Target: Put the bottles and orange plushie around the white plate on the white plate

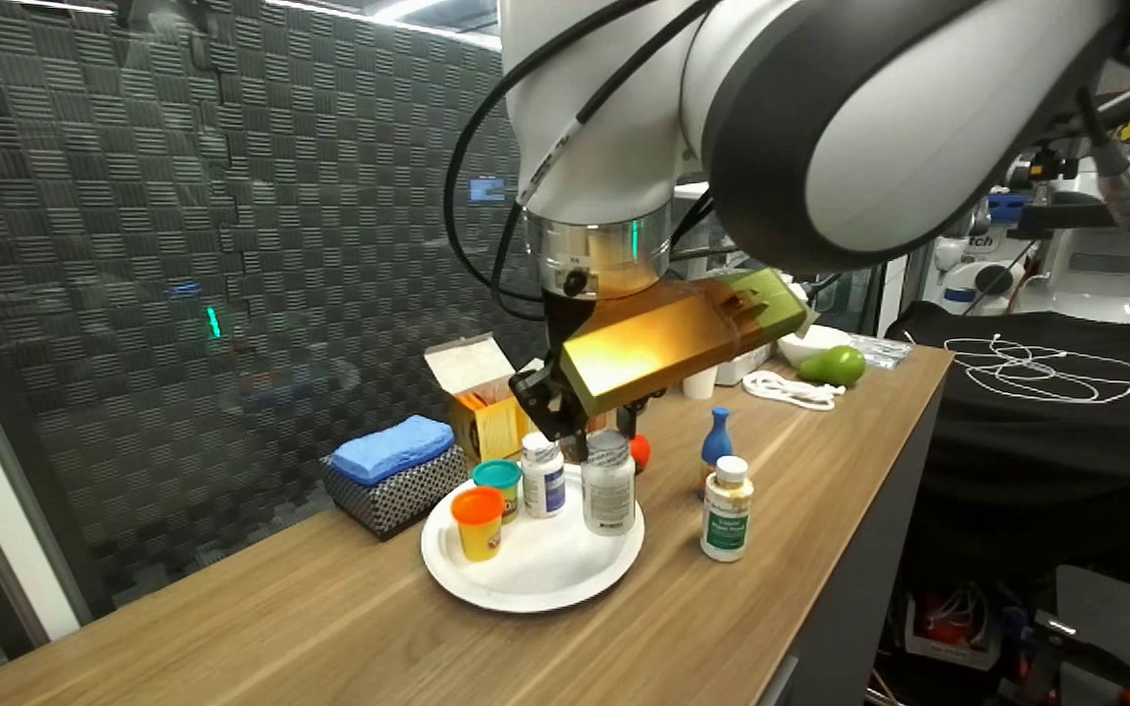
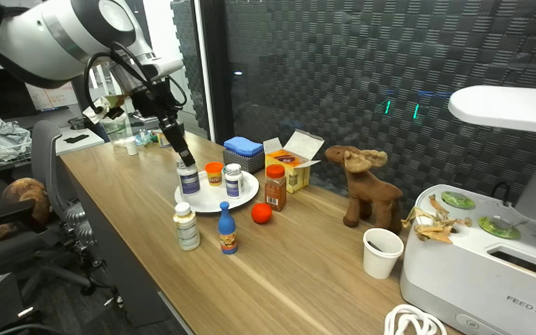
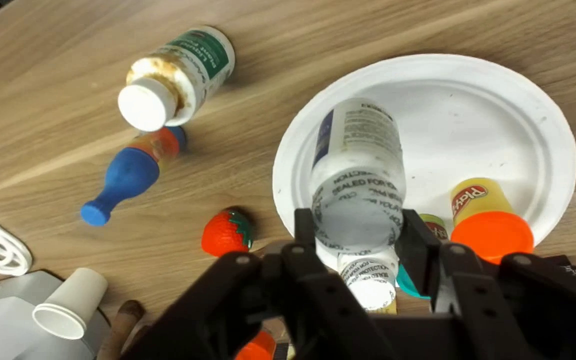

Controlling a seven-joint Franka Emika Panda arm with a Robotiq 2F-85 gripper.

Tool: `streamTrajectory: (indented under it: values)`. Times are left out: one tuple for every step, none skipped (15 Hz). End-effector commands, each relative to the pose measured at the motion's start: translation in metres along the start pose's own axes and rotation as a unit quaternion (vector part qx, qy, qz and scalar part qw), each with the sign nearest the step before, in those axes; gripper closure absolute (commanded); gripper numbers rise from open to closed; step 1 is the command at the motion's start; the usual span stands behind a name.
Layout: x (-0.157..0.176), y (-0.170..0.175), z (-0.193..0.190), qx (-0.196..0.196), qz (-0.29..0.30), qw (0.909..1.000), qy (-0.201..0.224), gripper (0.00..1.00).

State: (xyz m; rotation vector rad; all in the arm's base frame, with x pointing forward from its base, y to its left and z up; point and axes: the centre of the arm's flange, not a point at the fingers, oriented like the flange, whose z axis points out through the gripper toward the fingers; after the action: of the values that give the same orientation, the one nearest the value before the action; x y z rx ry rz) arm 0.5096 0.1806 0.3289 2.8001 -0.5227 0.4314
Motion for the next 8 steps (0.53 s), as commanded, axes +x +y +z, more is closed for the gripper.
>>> streamTrajectory:
  values:
    - [0.015, -0.020, 0.019, -0.007, -0.040, 0.9990, 0.020, 0.80]
    - [0.016, -0.021, 0.025, -0.014, -0.048, 0.9985, 0.024, 0.80]
    - [0.016, -0.023, 0.031, -0.022, -0.054, 0.9979, 0.026, 0.80]
    - [0.017, -0.023, 0.037, -0.026, -0.059, 0.9975, 0.028, 0.80]
    - [0.019, -0.024, 0.042, -0.030, -0.063, 0.9970, 0.034, 0.80]
    - [0.021, -0.024, 0.046, -0.033, -0.068, 0.9963, 0.040, 0.80]
    - [0.023, -0.024, 0.049, -0.036, -0.071, 0.9957, 0.046, 0.80]
    - [0.024, -0.024, 0.053, -0.039, -0.075, 0.9952, 0.048, 0.80]
